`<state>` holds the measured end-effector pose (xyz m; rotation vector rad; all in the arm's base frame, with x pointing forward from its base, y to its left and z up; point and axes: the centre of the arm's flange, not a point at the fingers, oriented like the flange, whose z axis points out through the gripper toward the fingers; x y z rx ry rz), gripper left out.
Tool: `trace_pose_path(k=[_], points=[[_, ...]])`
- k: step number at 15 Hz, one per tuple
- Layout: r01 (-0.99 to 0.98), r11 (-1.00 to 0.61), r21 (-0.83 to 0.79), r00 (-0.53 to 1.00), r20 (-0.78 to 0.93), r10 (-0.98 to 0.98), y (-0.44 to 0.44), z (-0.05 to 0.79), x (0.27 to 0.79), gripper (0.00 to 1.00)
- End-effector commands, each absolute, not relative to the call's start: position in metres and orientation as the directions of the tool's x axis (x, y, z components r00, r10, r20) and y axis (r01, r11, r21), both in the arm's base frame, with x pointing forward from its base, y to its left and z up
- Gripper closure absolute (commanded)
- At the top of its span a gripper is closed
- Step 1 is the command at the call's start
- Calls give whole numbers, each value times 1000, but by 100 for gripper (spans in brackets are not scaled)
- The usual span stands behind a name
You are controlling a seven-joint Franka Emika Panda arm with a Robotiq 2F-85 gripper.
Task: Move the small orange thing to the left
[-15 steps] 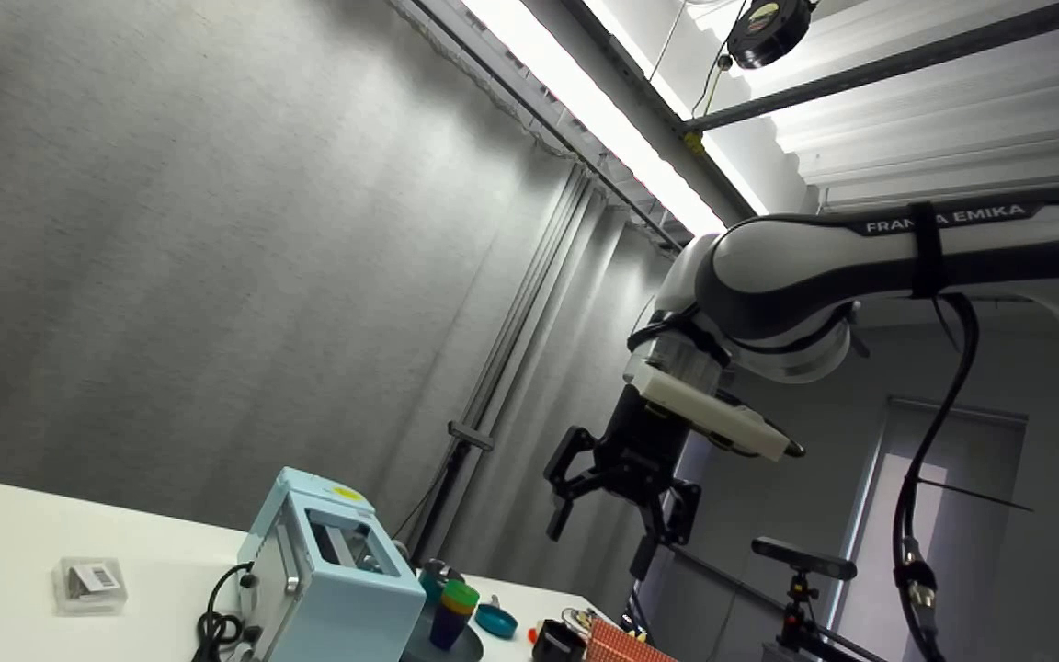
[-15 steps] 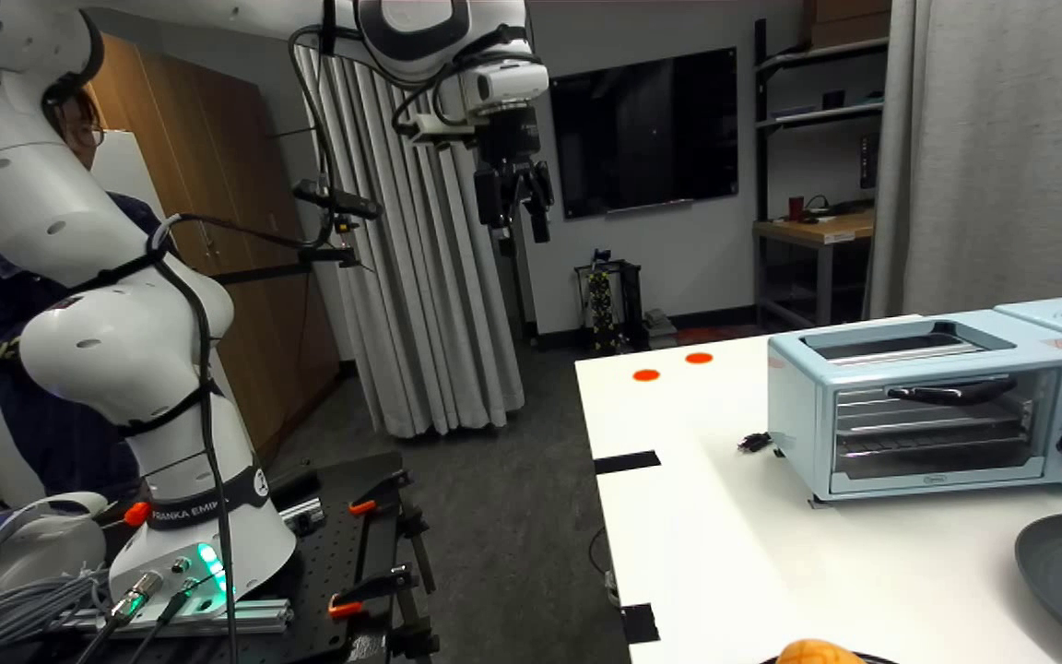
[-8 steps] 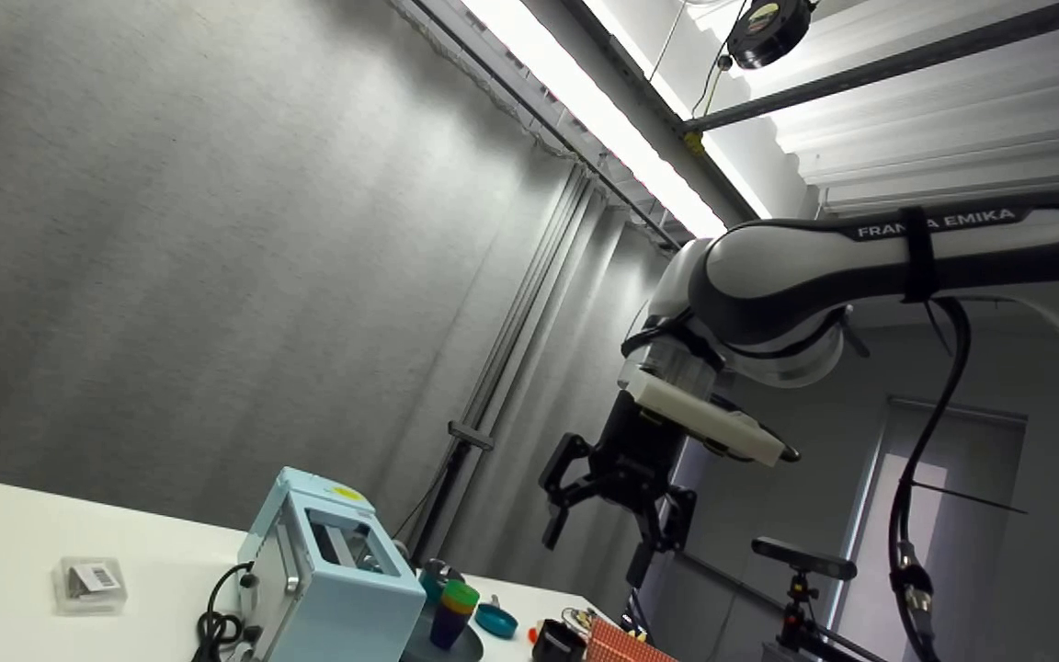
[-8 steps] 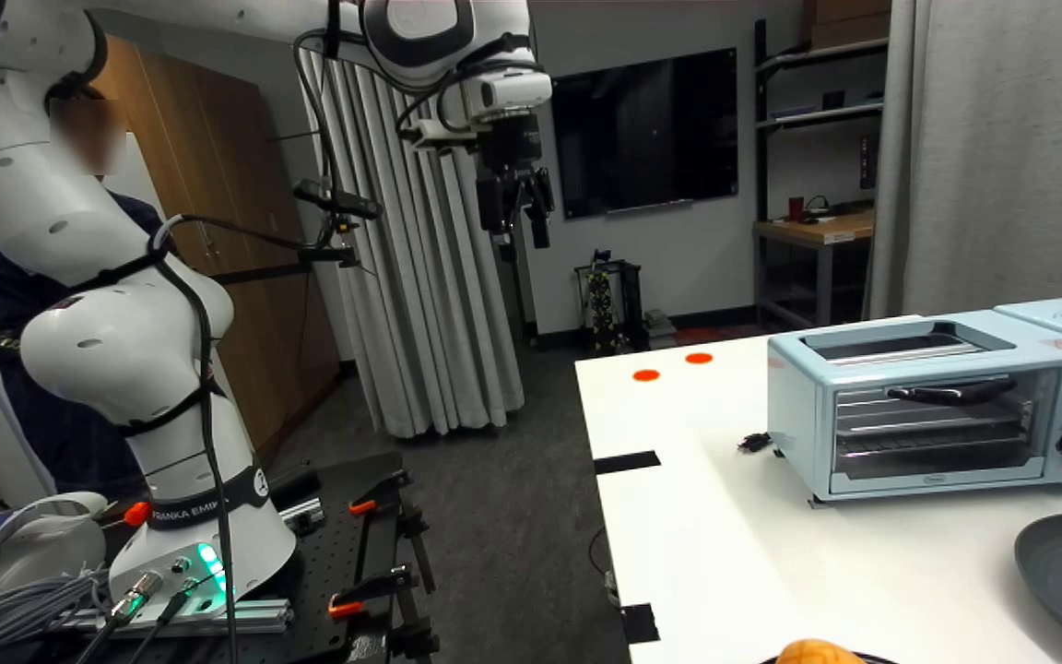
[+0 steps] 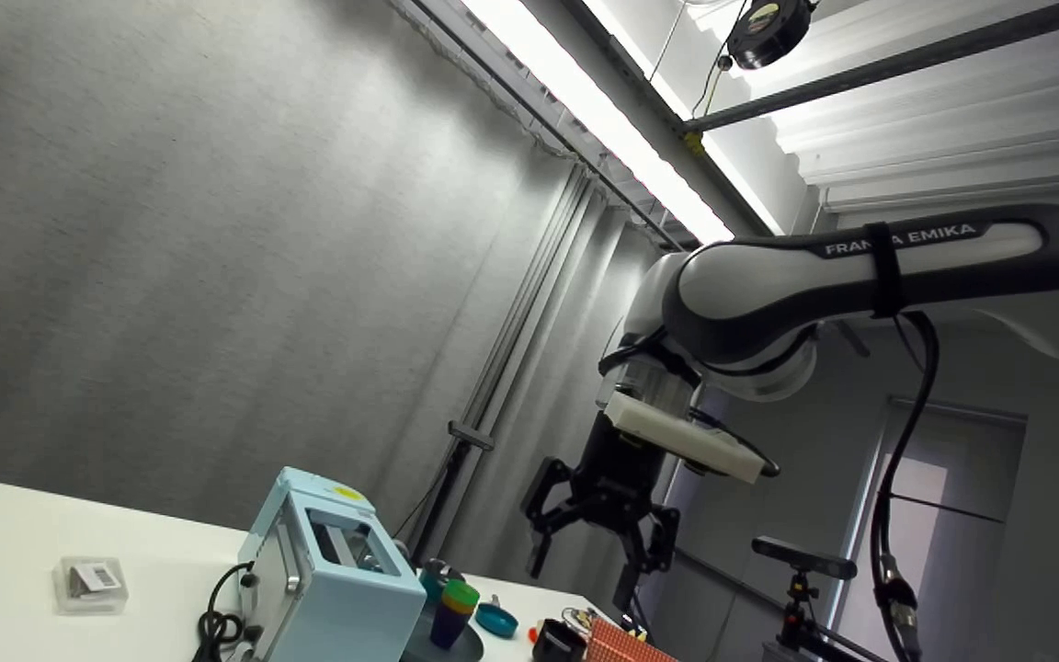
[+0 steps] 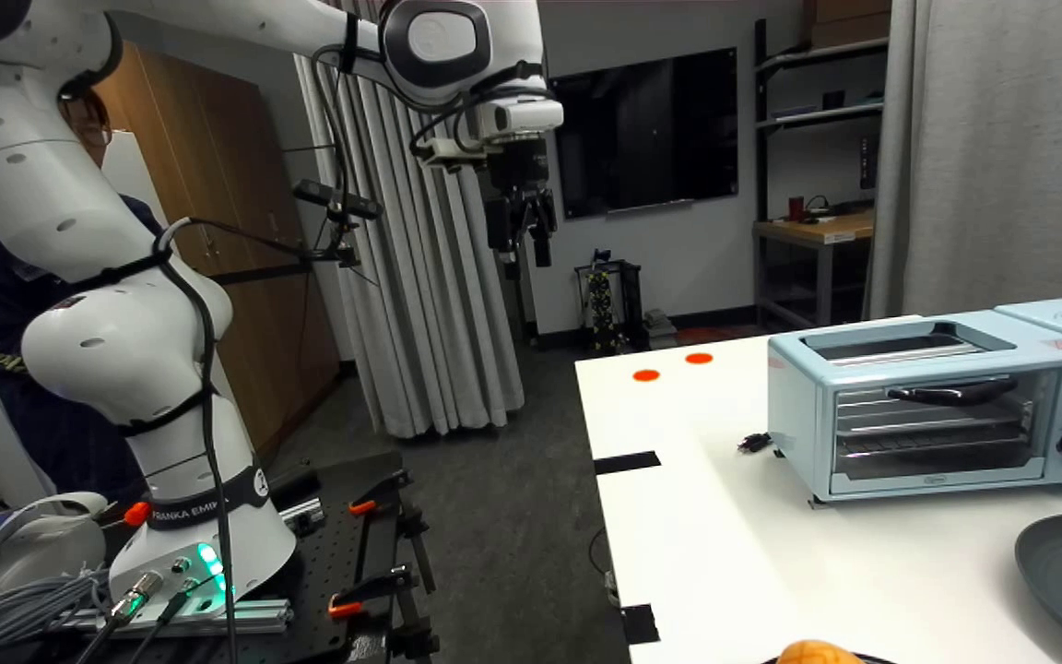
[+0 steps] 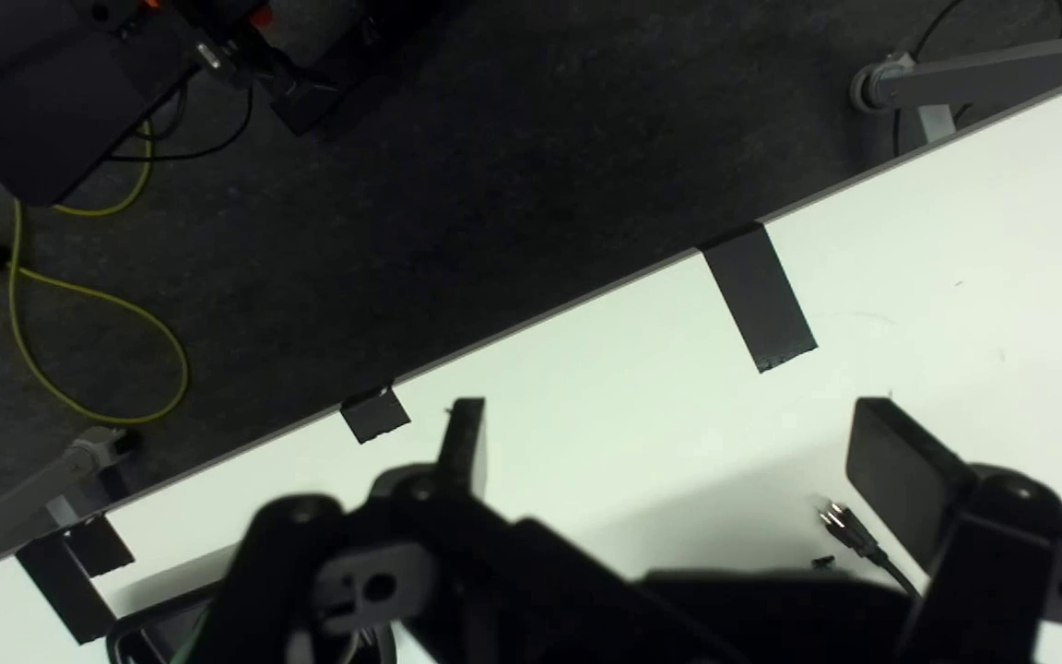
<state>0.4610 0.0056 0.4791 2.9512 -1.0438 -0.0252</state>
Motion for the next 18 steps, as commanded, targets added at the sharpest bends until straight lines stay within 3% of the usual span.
trace_pose_path(k=[1, 10, 18], points=[[-695, -719, 6, 719, -17, -695, -39, 470, 483, 0], [-849, -525, -62, 525, 2, -851, -176, 477, 520, 0], [-853, -519, -61, 519, 19, -855, -182, 484, 512, 0]])
